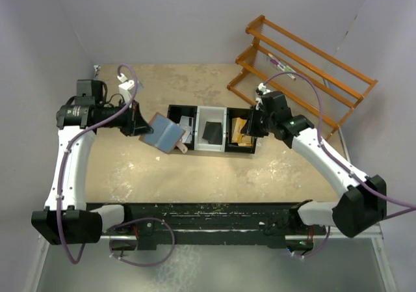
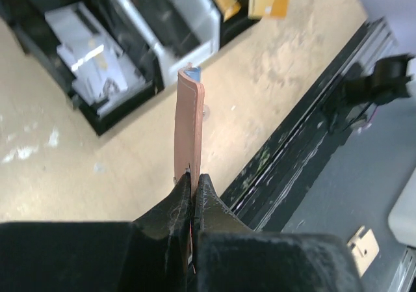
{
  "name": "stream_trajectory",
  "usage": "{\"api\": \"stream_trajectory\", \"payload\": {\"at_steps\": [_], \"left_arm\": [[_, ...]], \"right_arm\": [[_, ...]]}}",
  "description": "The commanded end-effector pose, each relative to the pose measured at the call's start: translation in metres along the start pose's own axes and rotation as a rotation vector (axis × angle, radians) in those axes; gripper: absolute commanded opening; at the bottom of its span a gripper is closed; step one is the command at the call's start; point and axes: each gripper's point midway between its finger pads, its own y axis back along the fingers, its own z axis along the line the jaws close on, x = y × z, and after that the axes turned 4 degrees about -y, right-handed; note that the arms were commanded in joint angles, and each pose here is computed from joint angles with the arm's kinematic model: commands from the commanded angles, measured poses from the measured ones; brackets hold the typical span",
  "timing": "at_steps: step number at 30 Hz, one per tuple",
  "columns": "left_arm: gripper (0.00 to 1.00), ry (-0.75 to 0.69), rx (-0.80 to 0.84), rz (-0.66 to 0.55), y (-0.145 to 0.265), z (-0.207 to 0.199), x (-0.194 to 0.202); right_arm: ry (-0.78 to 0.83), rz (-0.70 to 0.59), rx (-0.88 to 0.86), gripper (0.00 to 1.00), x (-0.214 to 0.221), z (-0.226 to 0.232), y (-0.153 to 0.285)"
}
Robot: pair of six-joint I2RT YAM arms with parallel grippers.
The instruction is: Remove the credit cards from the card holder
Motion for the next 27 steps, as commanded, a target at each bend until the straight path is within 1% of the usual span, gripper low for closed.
{"api": "stream_trajectory", "payload": {"at_steps": [1,5,8,12,15,19,22,25,27], "left_arm": [[0.0,-0.121,-0.017,0.134,-0.004,0.019,0.042],[0.0,-0.144,-0.034,0.194,-0.012,0.037,0.061],[0.0,-0.131,-0.043,0.237,-0.017,0.05,0.071],[0.0,-0.15,-0.051,0.28,-0.024,0.065,0.081],[0.0,-0.162,-0.067,0.306,-0.033,0.079,0.087],[0.0,-0.172,-0.088,0.314,-0.046,0.096,0.089],[0.0,-0.168,-0.116,0.328,-0.054,0.112,0.096],[0.0,-0.16,-0.13,0.339,-0.059,0.119,0.102],[0.0,-0.16,-0.135,0.338,-0.058,0.12,0.103]], "right_arm": [[0.037,-0.025,0.108,0.0,-0.009,-0.027,-0.014],[0.039,-0.032,0.163,0.0,-0.023,-0.036,-0.031],[0.041,-0.024,0.191,0.0,-0.029,-0.04,-0.045],[0.042,0.012,0.223,0.0,-0.025,-0.049,-0.064],[0.041,0.026,0.208,0.0,-0.022,-0.049,-0.074],[0.038,0.058,0.208,0.0,-0.016,-0.052,-0.086],[0.035,0.057,0.219,0.01,-0.016,-0.055,-0.089],[0.034,0.06,0.239,0.17,-0.016,-0.058,-0.088],[0.034,0.056,0.258,0.24,-0.017,-0.06,-0.086]]}}
